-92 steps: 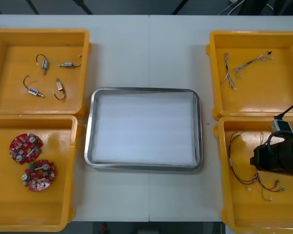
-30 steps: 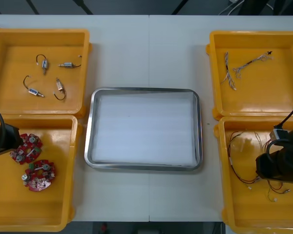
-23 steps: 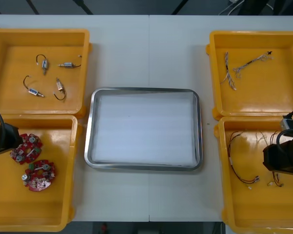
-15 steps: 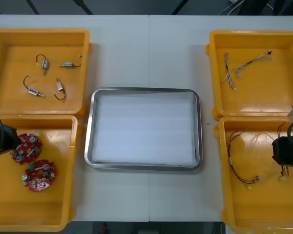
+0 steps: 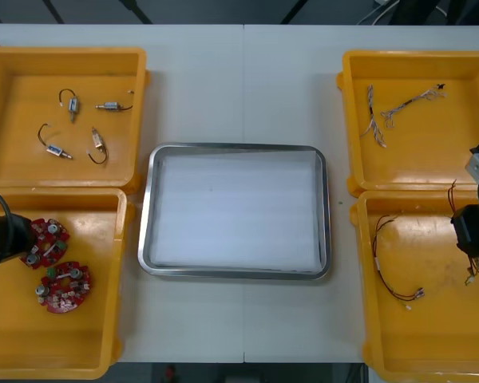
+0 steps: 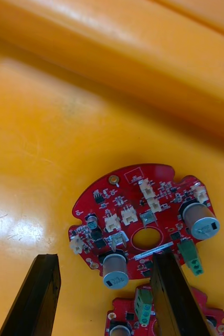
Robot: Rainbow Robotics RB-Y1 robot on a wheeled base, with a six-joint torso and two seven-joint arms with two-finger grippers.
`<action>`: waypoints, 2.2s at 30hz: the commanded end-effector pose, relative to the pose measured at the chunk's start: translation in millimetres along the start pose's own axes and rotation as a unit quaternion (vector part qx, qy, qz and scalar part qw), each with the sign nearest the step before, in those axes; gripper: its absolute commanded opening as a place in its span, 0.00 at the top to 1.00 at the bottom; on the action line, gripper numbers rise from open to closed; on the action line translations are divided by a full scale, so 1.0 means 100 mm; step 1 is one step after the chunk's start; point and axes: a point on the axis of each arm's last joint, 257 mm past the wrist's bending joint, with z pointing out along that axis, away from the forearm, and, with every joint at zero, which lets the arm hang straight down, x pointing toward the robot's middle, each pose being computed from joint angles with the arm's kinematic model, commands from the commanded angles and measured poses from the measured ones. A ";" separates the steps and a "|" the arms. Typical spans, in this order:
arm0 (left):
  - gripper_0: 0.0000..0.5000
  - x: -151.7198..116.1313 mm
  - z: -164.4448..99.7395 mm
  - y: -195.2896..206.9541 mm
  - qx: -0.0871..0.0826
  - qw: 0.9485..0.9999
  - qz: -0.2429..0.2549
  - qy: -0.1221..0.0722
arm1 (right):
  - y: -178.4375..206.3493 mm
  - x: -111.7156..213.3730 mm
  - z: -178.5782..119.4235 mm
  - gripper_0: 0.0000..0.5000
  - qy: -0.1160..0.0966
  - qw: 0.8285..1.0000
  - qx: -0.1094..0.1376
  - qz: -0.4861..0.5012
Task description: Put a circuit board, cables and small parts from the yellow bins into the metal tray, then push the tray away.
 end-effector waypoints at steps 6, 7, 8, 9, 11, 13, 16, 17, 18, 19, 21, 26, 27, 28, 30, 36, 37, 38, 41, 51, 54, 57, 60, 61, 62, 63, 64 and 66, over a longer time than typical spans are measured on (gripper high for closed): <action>0.00 0.24 0.14 0.06 -0.005 1.000 0.019 0.018 | 0.21 -0.36 -0.51 1.00 -0.048 0.992 -0.012 -0.113; 0.00 0.25 0.15 0.06 -0.004 1.000 0.018 0.019 | 0.23 -0.39 -0.54 1.00 -0.052 0.990 -0.012 -0.129; 0.00 0.26 0.15 0.06 -0.005 1.000 0.018 0.020 | 0.24 -0.41 -0.56 1.00 -0.055 0.989 -0.013 -0.137; 0.00 0.27 0.15 0.07 -0.004 1.000 0.018 0.021 | 0.26 -0.44 -0.59 1.00 -0.059 0.987 -0.014 -0.150; 0.00 0.29 0.16 0.09 -0.006 1.000 0.015 0.024 | 0.28 -0.46 -0.61 1.00 -0.063 0.984 -0.015 -0.166; 0.00 0.31 0.17 0.10 -0.007 0.999 0.016 0.027 | 0.34 -0.49 -0.65 1.00 -0.066 0.980 -0.020 -0.186; 0.00 0.32 0.17 0.09 -0.005 0.999 0.016 0.029 | 0.41 -0.50 -0.71 1.00 -0.069 0.978 -0.030 -0.196; 0.00 0.32 0.17 0.09 -0.005 0.999 0.016 0.029 | 0.42 -0.51 -0.72 1.00 -0.070 0.977 -0.032 -0.198; 0.00 0.32 0.17 0.08 -0.004 0.999 0.017 0.027 | 0.43 -0.51 -0.74 1.00 -0.070 0.976 -0.033 -0.202; 0.00 0.33 0.18 0.07 -0.002 0.999 0.018 0.028 | 0.46 -0.51 -0.76 1.00 -0.070 0.975 -0.037 -0.206; 0.00 0.33 0.18 0.06 0.000 0.999 0.018 0.027 | 0.48 -0.49 -0.79 1.00 -0.068 0.974 -0.041 -0.213; 0.00 0.35 0.20 0.03 0.004 0.999 0.020 0.027 | 0.48 -0.43 -0.85 1.00 -0.056 0.972 -0.045 -0.224; 0.00 0.36 0.20 0.03 0.004 0.999 0.020 0.028 | 0.47 -0.41 -0.86 1.00 -0.053 0.972 -0.046 -0.226; 0.00 0.35 0.20 0.03 0.004 0.999 0.021 0.027 | 0.48 -0.39 -0.86 1.00 -0.049 0.971 -0.048 -0.229; 0.00 0.35 0.20 0.04 0.004 0.999 0.021 0.027 | 0.47 -0.38 -0.87 1.00 -0.047 0.971 -0.047 -0.230; 0.00 0.39 0.22 0.05 0.000 0.999 0.027 0.028 | 0.46 -0.37 -0.87 1.00 -0.045 0.971 -0.047 -0.231; 0.00 0.39 0.23 0.04 0.001 0.999 0.027 0.026 | 0.46 -0.37 -0.87 1.00 -0.046 0.971 -0.046 -0.230; 0.00 0.40 0.24 0.03 0.001 0.999 0.029 0.025 | 0.45 -0.37 -0.86 1.00 -0.046 0.971 -0.045 -0.230; 0.00 0.40 0.25 0.02 0.002 0.999 0.030 0.024 | 0.43 -0.38 -0.86 1.00 -0.047 0.972 -0.041 -0.227; 0.00 0.44 0.27 0.04 -0.001 0.999 0.030 0.027 | 0.35 -0.39 -0.81 1.00 -0.047 0.975 -0.028 -0.214; 0.00 0.43 0.27 0.04 0.000 0.999 0.029 0.025 | 0.35 -0.39 -0.81 1.00 -0.047 0.975 -0.028 -0.214; 0.00 0.44 0.28 0.04 0.000 0.999 0.028 0.028 | 0.35 -0.39 -0.81 1.00 -0.047 0.975 -0.028 -0.214; 0.00 0.45 0.28 0.05 -0.001 0.999 0.029 0.029 | 0.35 -0.39 -0.81 1.00 -0.047 0.975 -0.028 -0.214; 0.00 0.45 0.28 0.05 -0.001 0.999 0.029 0.029 | 0.35 -0.39 -0.81 1.00 -0.047 0.975 -0.028 -0.214; 0.09 0.45 0.28 0.05 -0.001 0.999 0.029 0.029 | 0.35 -0.39 -0.81 1.00 -0.047 0.975 -0.028 -0.214; 0.20 0.45 0.28 0.05 -0.001 0.999 0.028 0.029 | 0.35 -0.39 -0.81 1.00 -0.047 0.975 -0.028 -0.214; 0.29 0.45 0.28 0.05 -0.001 0.999 0.028 0.029 | 0.35 -0.39 -0.81 1.00 -0.047 0.975 -0.028 -0.214; 0.72 0.44 0.28 0.05 -0.001 0.999 0.028 0.028 | 0.35 -0.39 -0.81 1.00 -0.047 0.975 -0.028 -0.214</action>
